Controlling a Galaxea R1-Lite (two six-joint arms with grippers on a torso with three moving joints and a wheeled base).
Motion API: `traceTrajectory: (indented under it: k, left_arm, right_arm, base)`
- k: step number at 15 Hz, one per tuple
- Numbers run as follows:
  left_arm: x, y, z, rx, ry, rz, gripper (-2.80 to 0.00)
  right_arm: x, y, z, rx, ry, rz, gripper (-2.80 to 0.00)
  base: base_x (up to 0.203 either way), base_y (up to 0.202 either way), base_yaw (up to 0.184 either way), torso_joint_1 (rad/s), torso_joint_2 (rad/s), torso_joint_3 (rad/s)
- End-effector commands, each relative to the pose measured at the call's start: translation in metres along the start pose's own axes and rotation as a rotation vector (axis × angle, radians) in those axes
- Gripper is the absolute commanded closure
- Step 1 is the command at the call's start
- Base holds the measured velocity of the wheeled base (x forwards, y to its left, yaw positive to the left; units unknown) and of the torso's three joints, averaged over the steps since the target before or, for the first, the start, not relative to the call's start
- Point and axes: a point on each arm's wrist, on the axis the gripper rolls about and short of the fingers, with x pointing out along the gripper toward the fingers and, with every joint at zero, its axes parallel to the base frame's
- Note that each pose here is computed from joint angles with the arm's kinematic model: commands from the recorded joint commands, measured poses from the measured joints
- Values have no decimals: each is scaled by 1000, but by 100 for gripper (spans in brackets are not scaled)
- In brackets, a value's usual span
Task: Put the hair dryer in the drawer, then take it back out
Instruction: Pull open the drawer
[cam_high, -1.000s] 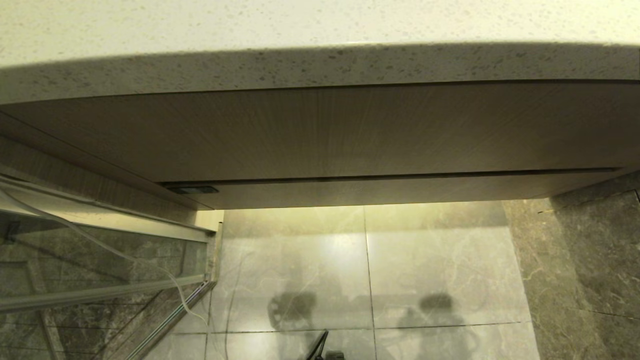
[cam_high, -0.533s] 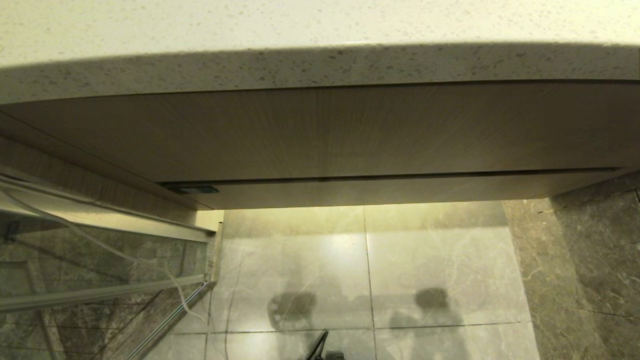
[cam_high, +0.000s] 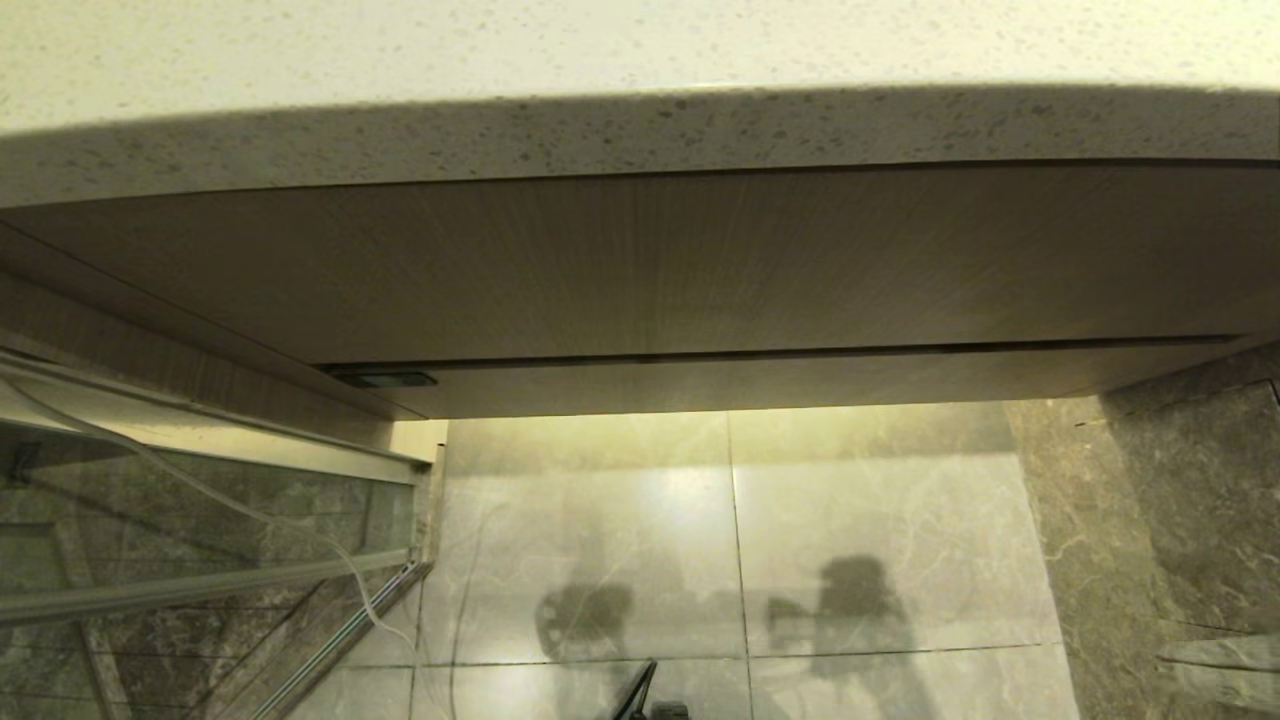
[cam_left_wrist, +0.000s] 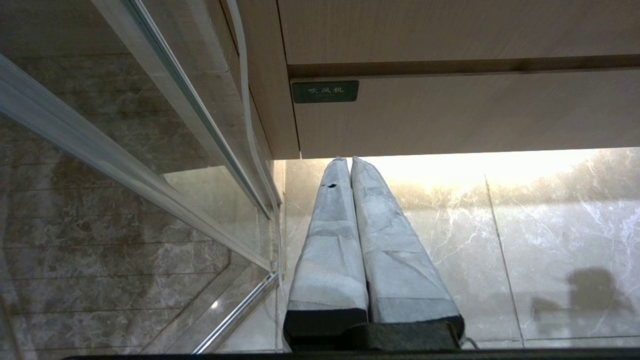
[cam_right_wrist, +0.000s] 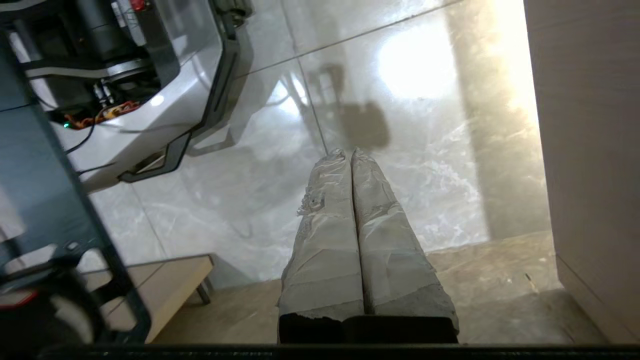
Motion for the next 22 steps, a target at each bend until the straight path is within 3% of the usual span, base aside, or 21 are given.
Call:
traceTrajectory:
  k: [1,7,12,17,19,20,22]
  left_arm:
    - [1,0,-11,-1,39,0,0]
    - [1,0,-11,0,39,0,0]
    - [1,0,-11,1,38,-1,0]
    - [1,0,-11,-1,38,0,0]
    - [1,0,-11,1,38,0,0]
    - [1,0,-11,-1,38,-1,0]
    - [1,0,-11,-1,38,0,0]
  right_arm:
    - [23,-8,-5,5,7,21,0]
    - [90,-49,-13,26,-1,45,0]
    - [103,-76,-29,90,-13,16,0]
    - [117,-79,-37,109,-19,64,0]
    - [121,-85,-37,90,-35,27,0]
    - [124,-87,-38,83,-42,9,-280]
    - [127,-87,-39,82,-42,5,-280]
  base:
    - [0,0,0,0,0,0]
    - [0,0,0,0,0,0]
    - [0,0,0,0,0,0]
    - [0,0,0,0,0,0]
    - [0,0,0,0,0,0]
    - [0,0,0,0,0,0]
    - [0,0,0,0,0,0]
